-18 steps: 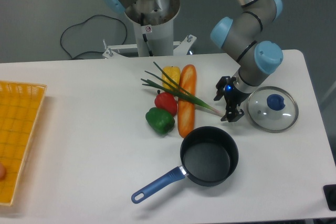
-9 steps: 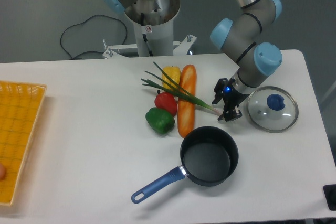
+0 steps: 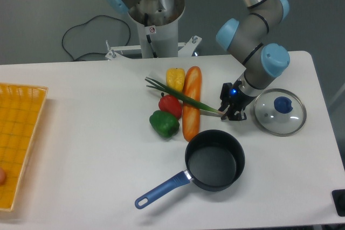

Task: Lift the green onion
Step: 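Drag the gripped green onion across the baguette toward the lid, then lift the green onion up by its root end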

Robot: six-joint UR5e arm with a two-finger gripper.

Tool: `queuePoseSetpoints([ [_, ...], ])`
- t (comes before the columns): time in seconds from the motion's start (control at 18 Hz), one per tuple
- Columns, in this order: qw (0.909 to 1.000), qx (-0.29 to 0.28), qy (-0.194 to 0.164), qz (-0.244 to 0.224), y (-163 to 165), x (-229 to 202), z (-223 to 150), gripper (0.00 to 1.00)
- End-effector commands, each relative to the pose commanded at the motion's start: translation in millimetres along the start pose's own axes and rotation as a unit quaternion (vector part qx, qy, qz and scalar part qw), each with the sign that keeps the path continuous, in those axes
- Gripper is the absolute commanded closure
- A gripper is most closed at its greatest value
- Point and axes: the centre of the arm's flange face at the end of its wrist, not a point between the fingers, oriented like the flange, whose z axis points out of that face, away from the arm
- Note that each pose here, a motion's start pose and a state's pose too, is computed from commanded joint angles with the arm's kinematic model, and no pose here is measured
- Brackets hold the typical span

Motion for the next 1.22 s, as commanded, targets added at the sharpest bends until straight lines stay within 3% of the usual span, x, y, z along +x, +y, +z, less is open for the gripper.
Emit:
queuePoseSetpoints([
  [0.83, 0.9999, -0.011, -0.013, 0.001, 6.3, -1.1, -28.0, 0.79],
  [1.22, 0.9992, -0.029, -0.028, -0.003, -5.8, -5.6, -101.6, 0.79],
])
